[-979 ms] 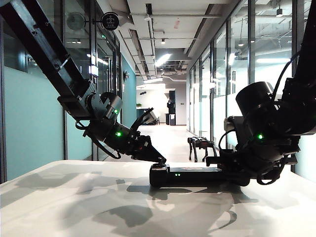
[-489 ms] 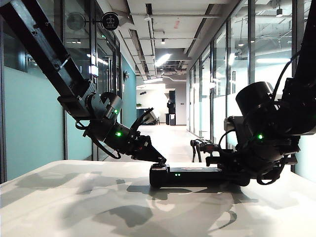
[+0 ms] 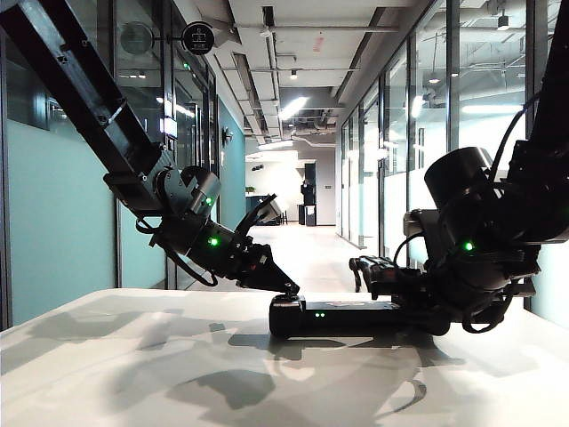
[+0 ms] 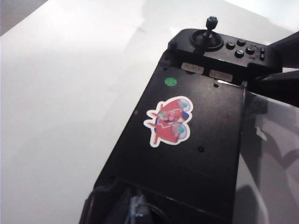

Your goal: Push the left joystick on the remote control sitting on the white table backward to make the robot dog back up in a straight line until it returns close to you.

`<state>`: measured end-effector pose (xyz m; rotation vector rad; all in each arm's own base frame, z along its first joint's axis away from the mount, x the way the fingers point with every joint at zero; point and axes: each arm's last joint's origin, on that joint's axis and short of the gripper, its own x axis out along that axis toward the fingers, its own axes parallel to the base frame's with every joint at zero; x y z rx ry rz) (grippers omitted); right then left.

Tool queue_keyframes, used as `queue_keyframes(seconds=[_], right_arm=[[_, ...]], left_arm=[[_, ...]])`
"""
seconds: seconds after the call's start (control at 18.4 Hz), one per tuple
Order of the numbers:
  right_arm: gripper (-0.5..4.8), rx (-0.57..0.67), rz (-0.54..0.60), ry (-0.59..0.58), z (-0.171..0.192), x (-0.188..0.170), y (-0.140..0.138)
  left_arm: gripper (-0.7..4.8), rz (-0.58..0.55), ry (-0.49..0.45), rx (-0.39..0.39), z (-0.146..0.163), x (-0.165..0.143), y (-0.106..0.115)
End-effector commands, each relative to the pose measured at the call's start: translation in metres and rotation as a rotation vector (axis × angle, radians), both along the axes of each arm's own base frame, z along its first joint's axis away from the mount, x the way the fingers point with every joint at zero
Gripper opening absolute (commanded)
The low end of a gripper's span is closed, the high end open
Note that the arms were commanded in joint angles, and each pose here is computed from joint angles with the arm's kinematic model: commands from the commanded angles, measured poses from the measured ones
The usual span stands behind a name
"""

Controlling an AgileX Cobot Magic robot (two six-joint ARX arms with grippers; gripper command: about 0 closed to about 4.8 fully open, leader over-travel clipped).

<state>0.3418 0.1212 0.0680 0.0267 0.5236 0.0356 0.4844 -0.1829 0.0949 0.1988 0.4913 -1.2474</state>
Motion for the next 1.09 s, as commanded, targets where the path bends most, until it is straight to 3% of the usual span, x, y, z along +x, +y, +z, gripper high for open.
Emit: queue_keyframes(seconds=[0.05, 0.76, 0.87, 0.98, 1.09], right_arm=[[1.65, 0.016, -0.020, -0.050, 0.006, 0.003, 0.001], [1.65, 0.016, -0.020, -0.050, 0.006, 0.003, 0.001], [1.65, 0.017, -0.020, -0.050, 0.006, 0.003, 0.001], [1.65, 0.017, -0.019, -0.049, 0.006, 0.003, 0.001], [1.65, 0.016, -0.019, -0.049, 0.006, 0.003, 0.001]], left_arm=[[-0.05, -0.023, 0.015, -0.009, 0.001, -0.002, -0.003], [-0.05, -0.017, 0.014, -0.005, 0.001, -0.002, -0.003], [-0.05, 0.083, 0.024, 0.042, 0.001, 0.001, -0.001], [-0.05, 0.314, 0.065, 0.091, 0.005, 0.007, 0.001], [-0.05, 0.449, 0.070, 0.098, 0.013, 0.010, 0.003]])
